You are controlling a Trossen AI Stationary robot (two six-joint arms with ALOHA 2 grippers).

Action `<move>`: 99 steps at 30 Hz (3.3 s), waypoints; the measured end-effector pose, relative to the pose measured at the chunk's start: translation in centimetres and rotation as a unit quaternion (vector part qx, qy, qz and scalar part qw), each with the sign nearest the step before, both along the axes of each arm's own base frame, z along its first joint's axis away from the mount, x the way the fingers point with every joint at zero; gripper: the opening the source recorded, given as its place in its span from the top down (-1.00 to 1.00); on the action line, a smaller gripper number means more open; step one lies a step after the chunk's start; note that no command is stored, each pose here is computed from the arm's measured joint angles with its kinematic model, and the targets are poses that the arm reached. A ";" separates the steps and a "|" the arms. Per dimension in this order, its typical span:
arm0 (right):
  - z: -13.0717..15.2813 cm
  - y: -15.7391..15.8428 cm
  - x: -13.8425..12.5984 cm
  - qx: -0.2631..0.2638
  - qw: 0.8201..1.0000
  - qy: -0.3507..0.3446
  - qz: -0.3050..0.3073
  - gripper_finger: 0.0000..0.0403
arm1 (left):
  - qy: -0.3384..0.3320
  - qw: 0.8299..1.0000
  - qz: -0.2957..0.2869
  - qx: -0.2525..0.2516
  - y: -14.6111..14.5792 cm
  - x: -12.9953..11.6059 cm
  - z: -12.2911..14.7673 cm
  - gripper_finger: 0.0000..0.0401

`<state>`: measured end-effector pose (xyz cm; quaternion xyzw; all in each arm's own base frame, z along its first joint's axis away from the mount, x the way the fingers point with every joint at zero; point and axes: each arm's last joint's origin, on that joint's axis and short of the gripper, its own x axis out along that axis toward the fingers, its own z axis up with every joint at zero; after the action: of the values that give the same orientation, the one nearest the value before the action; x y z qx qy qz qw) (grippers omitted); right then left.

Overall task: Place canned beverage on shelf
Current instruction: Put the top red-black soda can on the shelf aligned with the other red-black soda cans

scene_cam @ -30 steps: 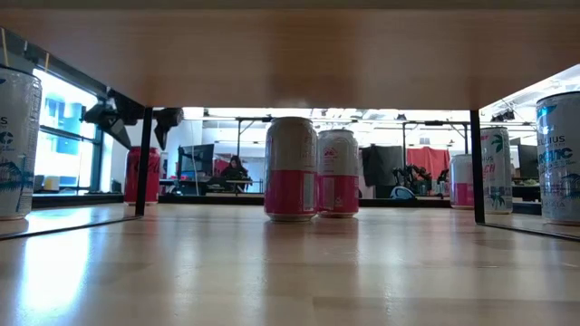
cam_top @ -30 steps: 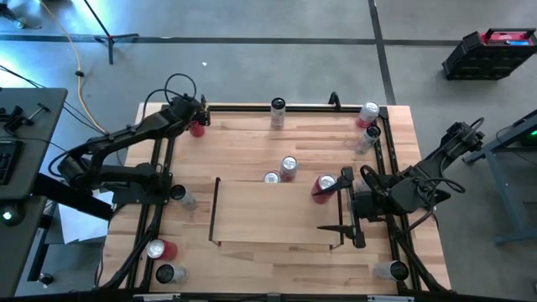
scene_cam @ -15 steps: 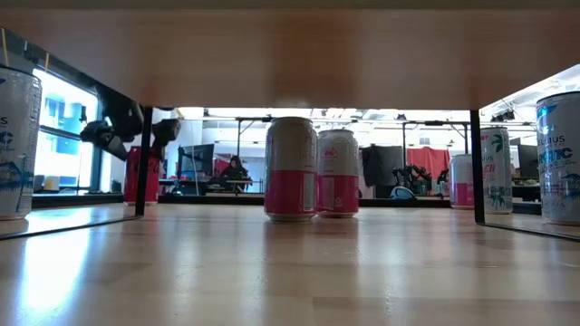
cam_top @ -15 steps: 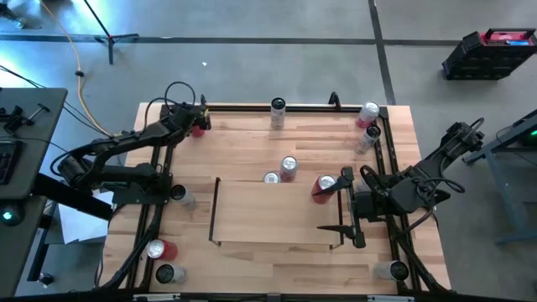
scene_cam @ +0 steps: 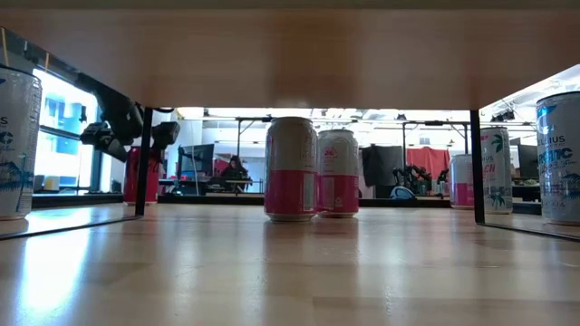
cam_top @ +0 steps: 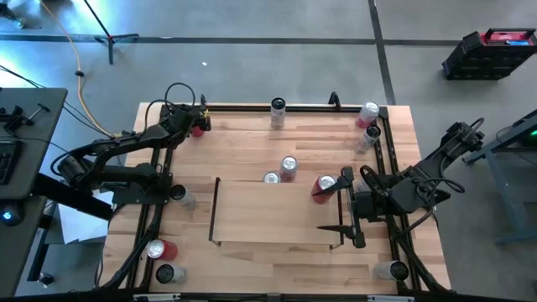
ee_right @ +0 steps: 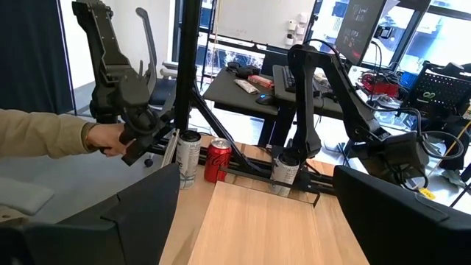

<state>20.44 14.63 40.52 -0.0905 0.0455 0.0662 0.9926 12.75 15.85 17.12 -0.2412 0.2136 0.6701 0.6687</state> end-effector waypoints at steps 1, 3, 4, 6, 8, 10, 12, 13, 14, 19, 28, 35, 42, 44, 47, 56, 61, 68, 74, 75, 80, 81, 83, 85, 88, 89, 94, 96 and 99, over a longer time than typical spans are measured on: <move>0.0 0.0 0.0 0.000 1.000 0.000 0.000 -0.71 | 0.001 1.000 -0.001 -0.003 0.0 0.0 0.0 -0.72; 0.0 0.0 0.0 0.000 1.000 0.000 0.000 -0.71 | 0.002 1.000 -0.002 -0.004 -0.1 0.0 -0.1 -0.66; 0.0 0.0 0.0 0.000 1.000 0.000 0.000 -0.71 | 0.002 1.000 -0.002 -0.005 -0.1 0.0 -0.1 -0.62; 0.0 0.0 0.0 0.000 1.000 0.000 0.000 -0.71 | 0.001 1.000 -0.001 -0.005 -0.1 0.0 -0.1 -0.55; 0.0 0.0 0.0 0.000 1.000 0.000 0.000 -0.71 | 0.000 1.000 -0.001 -0.005 0.0 0.0 0.0 -0.49; 0.0 0.0 0.0 0.000 1.000 0.000 0.000 -0.71 | -0.001 1.000 -0.004 -0.007 -0.1 0.0 -0.1 -0.47; 0.0 0.0 0.0 0.000 1.000 0.000 0.000 -0.71 | -0.003 1.000 -0.009 -0.009 -0.1 0.0 0.0 -0.47; 0.0 0.0 0.0 0.000 1.000 0.000 0.000 -0.71 | -0.004 1.000 -0.012 -0.011 -0.2 0.0 0.0 -0.47; 0.0 0.0 0.0 0.000 1.000 0.000 0.000 -0.71 | -0.006 1.000 -0.014 -0.011 -0.2 -0.1 0.1 -0.47; 0.1 -0.3 0.2 0.002 1.000 -0.003 -0.006 -0.71 | -0.016 0.999 -0.036 -0.017 -1.0 0.0 2.1 -0.48; 0.1 -0.7 0.5 0.002 1.000 -0.003 -0.018 -0.71 | -0.101 0.980 -0.173 0.015 -4.1 1.0 10.3 -0.49; 0.1 -0.7 0.5 0.002 1.000 -0.003 -0.018 -0.71 | -0.189 0.933 -0.305 0.038 -7.5 1.4 16.7 -0.49; 0.1 -0.7 0.5 0.002 1.000 -0.003 -0.018 -0.71 | -0.261 0.854 -0.448 0.044 -11.4 3.2 21.0 -0.49; 0.1 -0.7 0.5 0.002 1.000 -0.003 -0.018 -0.71 | -0.269 0.833 -0.481 0.047 -12.7 4.0 21.4 -0.49; 0.1 -0.7 0.5 0.002 1.000 -0.003 -0.018 -0.71 | -0.274 0.803 -0.527 0.052 -14.6 5.5 21.9 -0.49; 0.1 -0.7 0.5 0.004 1.000 -0.003 -0.018 -0.71 | -0.224 0.777 -0.583 0.071 -19.3 9.5 23.2 -0.49; 0.1 -0.6 0.4 0.011 1.000 -0.002 -0.014 -0.71 | -0.184 0.760 -0.619 0.071 -22.1 11.6 23.8 -0.49; 0.1 -0.2 0.2 0.011 1.000 -0.001 -0.006 -0.71 | -0.134 0.737 -0.659 0.060 -25.7 13.9 23.7 -0.49; -0.2 -0.1 0.1 0.022 1.000 0.011 -0.006 -0.71 | -0.068 0.734 -0.673 0.061 -27.5 16.0 22.1 -0.49; -0.2 -0.2 0.1 0.023 1.000 0.013 -0.007 -0.71 | -0.068 0.732 -0.675 0.060 -27.8 16.3 22.1 -0.49; -0.2 -0.2 0.1 0.023 1.000 0.012 -0.007 -0.71 | -0.041 0.725 -0.685 0.062 -28.9 18.1 21.5 -0.49; -0.2 -0.2 0.1 0.023 1.000 0.012 -0.007 -0.71 | -0.033 0.726 -0.684 0.061 -28.9 18.6 21.2 -0.49; -0.2 -0.2 0.1 0.023 1.000 0.012 -0.007 -0.71 | -0.021 0.734 -0.677 0.051 -28.7 19.5 20.3 -0.49; -0.2 -0.2 0.1 0.023 1.000 0.013 -0.007 -0.71 | -0.017 0.738 -0.673 0.038 -28.6 20.2 19.5 -0.49; -0.2 -0.2 0.1 0.024 1.000 0.013 -0.007 -0.71 | -0.008 0.743 -0.669 0.033 -28.5 20.9 18.7 -0.49; -0.2 -0.2 0.1 0.023 1.000 0.013 -0.007 -0.71 | -0.003 0.743 -0.668 0.035 -28.6 21.1 18.5 -0.49; -0.3 -0.2 0.1 0.021 1.000 0.016 -0.007 -0.71 | 0.020 0.753 -0.657 0.038 -28.7 22.1 17.1 -0.49; -0.3 -0.2 0.1 0.021 1.000 0.017 -0.007 -0.71 | 0.018 0.754 -0.655 0.038 -28.8 22.4 16.9 -0.49; -0.3 -0.2 0.1 0.023 1.000 0.017 -0.007 -0.71 | 0.016 0.762 -0.647 0.032 -28.6 22.8 16.5 -0.49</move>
<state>20.50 14.47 40.22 -0.0665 0.0615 0.0618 0.9940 35.55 -12.72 33.60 -0.0139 0.3081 0.0881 0.9472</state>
